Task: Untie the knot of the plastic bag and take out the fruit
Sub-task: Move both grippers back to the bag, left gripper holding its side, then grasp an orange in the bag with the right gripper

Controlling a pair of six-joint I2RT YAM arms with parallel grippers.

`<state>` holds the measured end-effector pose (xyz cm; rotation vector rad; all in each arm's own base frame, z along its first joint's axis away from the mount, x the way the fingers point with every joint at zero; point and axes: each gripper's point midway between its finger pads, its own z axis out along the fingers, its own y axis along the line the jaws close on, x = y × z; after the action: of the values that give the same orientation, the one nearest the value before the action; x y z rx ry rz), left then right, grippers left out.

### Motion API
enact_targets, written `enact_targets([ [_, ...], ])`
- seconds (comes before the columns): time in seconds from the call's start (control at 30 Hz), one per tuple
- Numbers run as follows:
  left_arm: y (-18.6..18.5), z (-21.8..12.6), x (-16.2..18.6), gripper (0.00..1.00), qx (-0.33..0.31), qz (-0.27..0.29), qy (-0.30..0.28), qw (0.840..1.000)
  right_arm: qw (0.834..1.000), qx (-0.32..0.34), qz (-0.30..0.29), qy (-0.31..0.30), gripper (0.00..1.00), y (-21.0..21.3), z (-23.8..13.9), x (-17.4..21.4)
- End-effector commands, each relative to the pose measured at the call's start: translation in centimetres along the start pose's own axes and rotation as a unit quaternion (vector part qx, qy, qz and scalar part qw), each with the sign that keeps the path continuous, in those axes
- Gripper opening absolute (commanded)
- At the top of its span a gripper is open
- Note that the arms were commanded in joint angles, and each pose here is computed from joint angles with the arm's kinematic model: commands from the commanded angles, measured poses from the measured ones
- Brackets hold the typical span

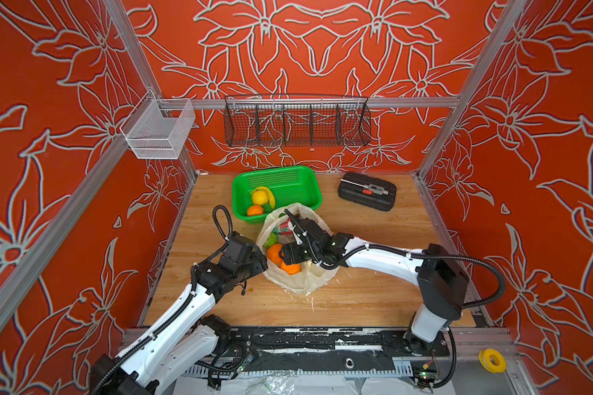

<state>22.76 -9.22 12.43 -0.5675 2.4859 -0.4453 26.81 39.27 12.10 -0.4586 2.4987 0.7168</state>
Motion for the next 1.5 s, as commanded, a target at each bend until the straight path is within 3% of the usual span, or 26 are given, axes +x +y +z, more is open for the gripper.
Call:
enact_targets([
  [0.0,0.7,0.7,0.8,0.66,-0.008,-0.008,0.009,1.0,1.0,0.005,-0.015,-0.024,0.85,0.6,0.9,-1.3],
  [0.23,3.2,2.3,2.4,0.48,-0.049,-0.012,0.024,0.998,0.997,0.023,-0.054,-0.042,0.9,1.0,3.1,-2.2],
  [0.67,4.1,2.1,2.7,0.43,-0.06,-0.012,0.016,0.998,0.996,0.034,-0.075,-0.016,0.96,1.2,7.4,-1.3],
  [0.8,4.1,1.9,2.5,0.43,-0.058,-0.012,0.013,0.998,0.997,0.027,-0.075,-0.004,0.92,1.2,8.4,-0.7],
  [1.1,3.0,1.2,2.2,0.43,-0.032,-0.017,0.009,0.999,0.997,0.023,-0.07,-0.009,0.72,1.3,7.9,-0.7],
  [1.27,2.3,0.8,1.7,0.55,-0.018,-0.014,0.005,1.0,0.997,0.014,-0.069,-0.023,0.63,1.7,6.8,-1.2],
  [1.47,1.4,-0.1,1.1,0.64,0.0,-0.008,-0.006,1.0,0.997,0.005,-0.065,-0.038,0.6,2.1,4.7,-1.9],
])
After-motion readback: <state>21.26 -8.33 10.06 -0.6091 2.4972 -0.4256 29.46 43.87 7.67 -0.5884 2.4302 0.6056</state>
